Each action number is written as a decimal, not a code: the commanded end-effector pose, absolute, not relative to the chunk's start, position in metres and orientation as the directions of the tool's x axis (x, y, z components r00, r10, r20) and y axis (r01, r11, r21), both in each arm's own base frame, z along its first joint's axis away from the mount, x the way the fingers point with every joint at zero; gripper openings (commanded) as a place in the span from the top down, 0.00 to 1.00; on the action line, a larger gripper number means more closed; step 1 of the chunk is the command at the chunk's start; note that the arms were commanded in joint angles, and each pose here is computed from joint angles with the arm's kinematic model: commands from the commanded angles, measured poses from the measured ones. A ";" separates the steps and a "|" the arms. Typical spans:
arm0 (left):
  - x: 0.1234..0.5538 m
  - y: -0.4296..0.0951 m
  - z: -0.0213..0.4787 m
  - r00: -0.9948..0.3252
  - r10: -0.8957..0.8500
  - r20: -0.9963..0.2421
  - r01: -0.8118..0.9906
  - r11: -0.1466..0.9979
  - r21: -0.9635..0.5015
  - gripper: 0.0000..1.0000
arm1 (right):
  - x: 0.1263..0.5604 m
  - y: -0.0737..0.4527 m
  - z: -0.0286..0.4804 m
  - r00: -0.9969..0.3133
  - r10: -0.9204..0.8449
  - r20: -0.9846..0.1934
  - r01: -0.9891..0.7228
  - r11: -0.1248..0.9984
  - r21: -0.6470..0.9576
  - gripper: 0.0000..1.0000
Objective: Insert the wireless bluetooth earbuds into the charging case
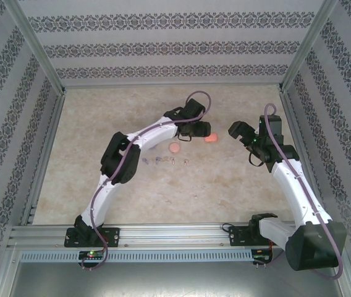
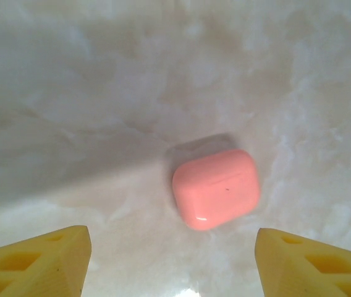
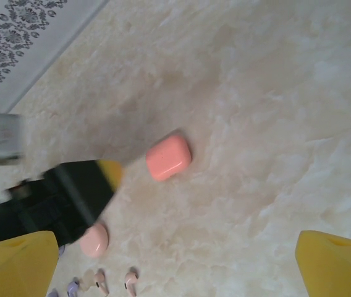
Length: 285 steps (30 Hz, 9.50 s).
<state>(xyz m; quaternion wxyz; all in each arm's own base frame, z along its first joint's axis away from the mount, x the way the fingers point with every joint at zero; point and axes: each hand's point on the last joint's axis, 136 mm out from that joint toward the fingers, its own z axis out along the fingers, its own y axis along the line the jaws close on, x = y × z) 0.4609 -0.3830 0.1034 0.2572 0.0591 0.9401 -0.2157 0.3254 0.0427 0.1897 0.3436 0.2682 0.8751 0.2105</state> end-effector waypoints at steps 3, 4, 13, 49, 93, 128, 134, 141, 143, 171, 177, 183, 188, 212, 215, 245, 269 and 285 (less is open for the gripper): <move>0.460 -0.344 0.215 -0.687 -0.004 -0.727 0.295 0.912 -0.284 0.18 | 0.328 0.038 0.195 -0.625 0.598 -0.501 0.330 0.784 0.525 0.02; 0.458 -0.339 0.226 -0.663 -0.008 -0.748 0.299 0.914 -0.275 0.18 | 0.329 0.040 0.194 -0.637 0.594 -0.491 0.325 0.785 0.528 0.02; 0.434 -0.271 0.279 -0.482 -0.071 -0.873 0.251 0.944 -0.216 0.06 | 0.324 0.077 0.171 -0.751 0.471 -0.464 0.294 0.867 0.403 0.02; 0.420 -0.072 0.250 -0.398 -0.361 -0.843 -0.336 0.913 -0.232 0.01 | 0.370 0.273 0.073 -0.910 0.387 -0.146 0.362 0.916 0.175 0.20; 0.427 -0.056 0.219 -0.420 -0.496 -0.760 -0.287 0.867 -0.407 0.00 | 0.386 0.293 0.008 -0.937 0.328 -0.117 0.330 0.944 0.008 0.37; 0.409 -0.193 0.226 -0.532 -0.468 -0.706 0.407 0.591 -0.697 0.02 | 0.428 0.236 0.131 -0.715 0.688 -0.122 0.539 0.655 0.530 0.54; 0.408 -0.231 0.224 -0.553 -0.443 -0.706 0.498 0.505 -0.705 0.03 | 0.436 0.238 0.150 -0.645 0.764 -0.031 0.579 0.514 0.633 0.54; 0.411 -0.264 0.208 -0.577 -0.414 -0.704 0.527 0.470 -0.708 0.10 | 0.436 0.246 0.161 -0.626 0.779 0.014 0.584 0.458 0.670 0.54; 0.413 -0.271 0.202 -0.583 -0.415 -0.698 0.527 0.460 -0.714 0.15 | 0.434 0.246 0.164 -0.621 0.784 0.018 0.584 0.448 0.677 0.54; 0.434 -0.313 0.181 -0.604 -0.419 -0.678 0.546 0.401 -0.735 0.48 | 0.422 0.259 0.166 -0.639 0.769 0.019 0.568 0.455 0.686 0.54; 0.438 -0.316 0.178 -0.609 -0.418 -0.673 0.544 0.397 -0.739 0.52 | 0.422 0.261 0.166 -0.642 0.767 0.023 0.567 0.454 0.687 0.54; 0.440 -0.317 0.175 -0.612 -0.422 -0.669 0.540 0.396 -0.743 0.56 | 0.423 0.262 0.166 -0.642 0.766 0.023 0.566 0.453 0.689 0.54; 0.443 -0.317 0.173 -0.612 -0.428 -0.665 0.536 0.394 -0.747 0.61 | 0.422 0.262 0.164 -0.642 0.766 0.026 0.568 0.452 0.688 0.54; 0.439 -0.317 0.177 -0.620 -0.439 -0.651 0.533 0.373 -0.759 0.92 | 0.439 0.251 0.191 -0.628 0.778 -0.015 0.511 0.426 0.747 0.26; 0.433 -0.315 0.182 -0.625 -0.426 -0.654 0.538 0.373 -0.756 0.92 | 0.441 0.233 0.213 -0.622 0.779 -0.081 0.462 0.449 0.765 0.22; 0.363 -0.315 0.250 -0.686 0.006 -0.728 0.719 0.159 -0.676 0.97 | 0.344 0.216 0.238 -0.689 0.239 -0.684 -0.400 0.662 0.634 0.22; 0.351 -0.316 0.275 -0.647 0.005 -0.762 0.756 0.135 -0.641 0.98 | 0.370 0.193 0.162 -0.752 0.343 -0.563 -0.187 0.708 0.681 0.34; 0.354 -0.318 0.275 -0.648 0.002 -0.762 0.756 0.121 -0.643 0.99 | 0.338 0.203 0.221 -0.721 0.293 -0.628 -0.376 0.596 0.709 0.40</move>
